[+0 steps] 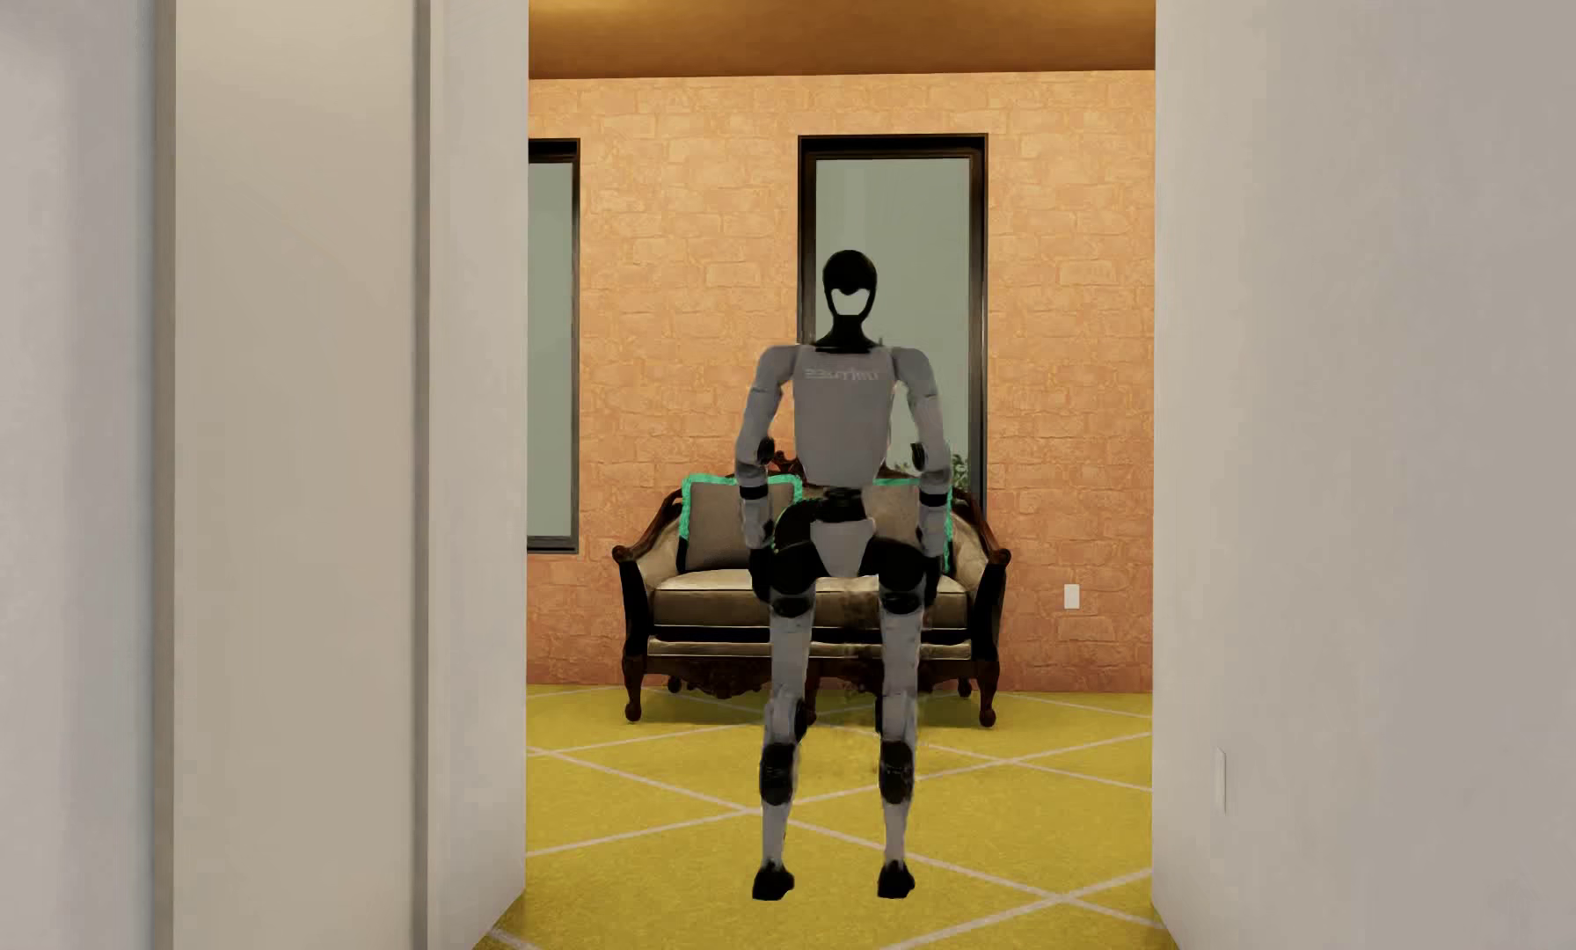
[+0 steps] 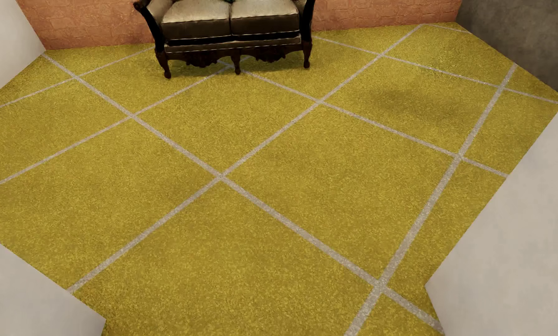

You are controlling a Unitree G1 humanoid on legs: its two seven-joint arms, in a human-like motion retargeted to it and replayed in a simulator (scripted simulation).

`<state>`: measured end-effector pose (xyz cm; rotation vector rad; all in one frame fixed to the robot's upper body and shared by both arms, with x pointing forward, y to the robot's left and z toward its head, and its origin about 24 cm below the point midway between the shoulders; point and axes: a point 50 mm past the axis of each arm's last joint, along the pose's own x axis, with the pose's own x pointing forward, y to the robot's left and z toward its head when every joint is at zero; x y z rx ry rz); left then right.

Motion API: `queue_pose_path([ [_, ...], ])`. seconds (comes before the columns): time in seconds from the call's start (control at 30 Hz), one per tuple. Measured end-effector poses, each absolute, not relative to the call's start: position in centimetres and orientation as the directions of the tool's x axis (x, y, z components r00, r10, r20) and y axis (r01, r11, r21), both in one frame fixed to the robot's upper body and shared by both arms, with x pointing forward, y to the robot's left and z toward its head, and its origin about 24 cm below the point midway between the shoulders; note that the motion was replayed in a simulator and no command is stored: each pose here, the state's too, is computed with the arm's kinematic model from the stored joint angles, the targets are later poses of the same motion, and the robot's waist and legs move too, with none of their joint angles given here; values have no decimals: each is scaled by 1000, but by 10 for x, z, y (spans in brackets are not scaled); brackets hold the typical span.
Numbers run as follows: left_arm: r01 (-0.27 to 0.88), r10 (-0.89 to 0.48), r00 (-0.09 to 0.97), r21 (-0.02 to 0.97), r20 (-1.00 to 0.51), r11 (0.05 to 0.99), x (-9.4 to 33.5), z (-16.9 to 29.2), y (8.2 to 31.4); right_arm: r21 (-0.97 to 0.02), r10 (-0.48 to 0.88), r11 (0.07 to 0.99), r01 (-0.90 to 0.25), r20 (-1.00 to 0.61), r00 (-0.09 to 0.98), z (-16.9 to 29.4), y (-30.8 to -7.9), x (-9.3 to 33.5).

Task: Walk towards the dark sofa

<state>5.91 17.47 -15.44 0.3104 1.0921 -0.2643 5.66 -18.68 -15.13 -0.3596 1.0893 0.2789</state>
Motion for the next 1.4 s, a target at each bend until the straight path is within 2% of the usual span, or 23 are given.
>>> queue_pose_path([
  [0.63, 364, -54, 440, 123, -896, 923, 62, -154, 177, -149, 50, 904, -401, -895, 444, -151, -186, 59],
  [0.67, 324, -36, 449, 125, -893, 938, 61, -153, 180, -135, 63, 901, -413, -899, 433, -152, -181, 57],
  [0.77, 326, -42, 439, 116, -898, 938, 52, -152, 178, -120, 65, 910, -397, -904, 422, -152, -179, 48],
  [0.9, 291, -1, 379, 119, -925, 949, 32, -157, 188, -126, 36, 924, -362, -912, 409, -153, -185, 41],
  [1.03, 268, 10, 420, 134, -908, 954, 38, -152, 192, -140, 22, 917, -373, -917, 398, -154, -192, 40],
  [1.2, 236, 12, 411, 119, -912, 964, 41, -156, 187, -179, 16, 924, -338, -865, 501, -145, -194, 78],
  [1.3, 206, 46, 345, 123, -938, 971, 16, -158, 195, -186, 57, 939, -289, -745, 665, -121, -181, 127],
  [1.4, 174, 90, 255, 137, -963, 975, -12, -161, 206, -203, 120, 944, -261, -525, 842, -74, -165, 185],
])
